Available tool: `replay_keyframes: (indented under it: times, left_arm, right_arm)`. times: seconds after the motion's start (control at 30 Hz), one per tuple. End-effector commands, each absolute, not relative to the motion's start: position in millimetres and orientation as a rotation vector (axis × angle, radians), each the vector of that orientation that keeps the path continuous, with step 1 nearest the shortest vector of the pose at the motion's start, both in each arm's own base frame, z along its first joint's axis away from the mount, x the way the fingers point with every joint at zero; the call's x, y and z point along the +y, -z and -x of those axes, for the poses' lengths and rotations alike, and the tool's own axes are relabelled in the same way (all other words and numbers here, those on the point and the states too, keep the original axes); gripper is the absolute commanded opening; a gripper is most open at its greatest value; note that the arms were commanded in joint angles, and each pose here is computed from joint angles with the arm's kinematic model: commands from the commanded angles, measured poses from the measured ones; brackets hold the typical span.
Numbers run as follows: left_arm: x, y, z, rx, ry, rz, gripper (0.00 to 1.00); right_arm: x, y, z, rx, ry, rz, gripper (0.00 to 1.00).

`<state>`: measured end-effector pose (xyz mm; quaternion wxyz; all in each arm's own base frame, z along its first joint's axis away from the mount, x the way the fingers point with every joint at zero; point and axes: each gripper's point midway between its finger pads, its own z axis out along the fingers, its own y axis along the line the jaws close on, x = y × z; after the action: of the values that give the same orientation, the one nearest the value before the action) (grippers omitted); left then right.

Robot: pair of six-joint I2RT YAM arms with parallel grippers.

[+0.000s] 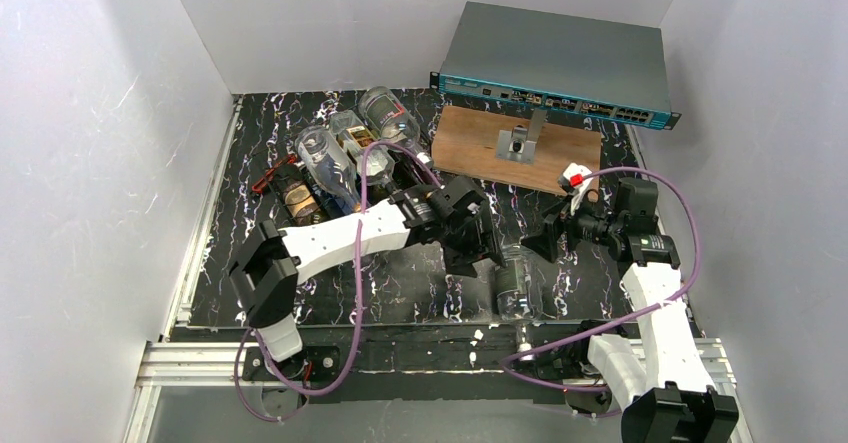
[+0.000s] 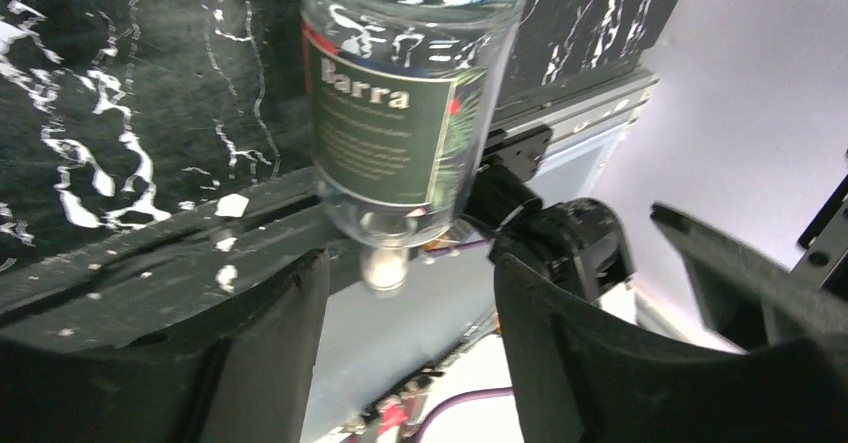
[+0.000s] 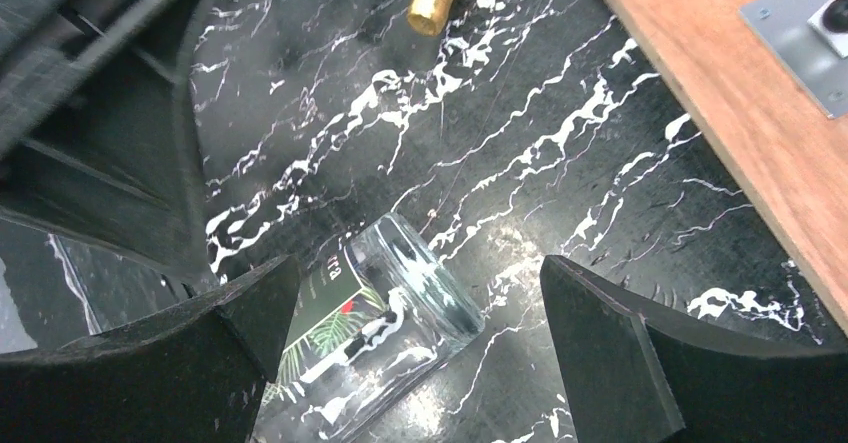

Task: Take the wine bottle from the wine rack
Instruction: Move the wine bottle to the center of the board.

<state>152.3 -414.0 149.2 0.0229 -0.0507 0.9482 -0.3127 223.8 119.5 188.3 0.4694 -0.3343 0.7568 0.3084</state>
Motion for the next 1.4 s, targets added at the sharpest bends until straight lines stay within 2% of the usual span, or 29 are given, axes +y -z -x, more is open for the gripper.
replay_keyframes:
  times: [0.0,0.17,0.3,0.33,0.37,0.57,0.6,0.7,0.8,1.03,1.1,1.17,1.37]
  left_arm:
    - [-389,-164,-130,2.831,0.978,-0.178,0.67]
    - [-381,-150,-99,2.772,0.995,-0.297,0.78]
    - [-394,-138,-66,2.700,1.117,-0.375,0.85]
    - [-401,-135,-61,2.671,1.156,-0.387,0.86]
    - [-415,-118,-49,2.643,1.217,-0.368,0.86]
    - [-417,-100,-55,2.598,1.087,-0.354,0.81]
    - [-416,-99,-55,2.594,1.078,-0.351,0.81]
    - [-412,-94,-54,2.595,1.058,-0.340,0.81]
    - [-413,-91,-58,2.578,1.035,-0.332,0.81]
    - [-419,-95,-73,2.479,0.982,-0.322,0.82]
    - [-416,-96,-73,2.468,0.976,-0.323,0.82]
    - [-411,-94,-74,2.465,0.966,-0.312,0.82]
    - [-388,-81,-73,2.500,0.937,-0.219,0.85]
  right_arm:
    - [118,-185,-215,1.835,-0.717,1.006,1.00]
    - [109,-172,-206,1.929,-0.715,1.134,1.00]
    - [109,-158,-192,2.019,-0.729,1.236,1.00]
    - [110,-153,-185,2.012,-0.718,1.318,1.00]
    - [88,-142,-185,2.010,-0.502,1.538,1.00]
    - [56,-153,-183,1.987,-0.286,1.755,1.00]
    - [53,-151,-181,1.994,-0.271,1.770,0.95]
    - [43,-137,-176,2.043,-0.237,1.807,0.89]
    - [42,-106,-160,2.056,-0.310,1.869,0.78]
    - [66,-81,-159,1.959,-0.456,1.838,0.62]
    - [76,-80,-157,1.945,-0.539,1.812,0.52]
    - [86,-82,-156,1.938,-0.623,1.774,0.47]
    - [124,-84,-174,1.961,-0.691,1.628,0.43]
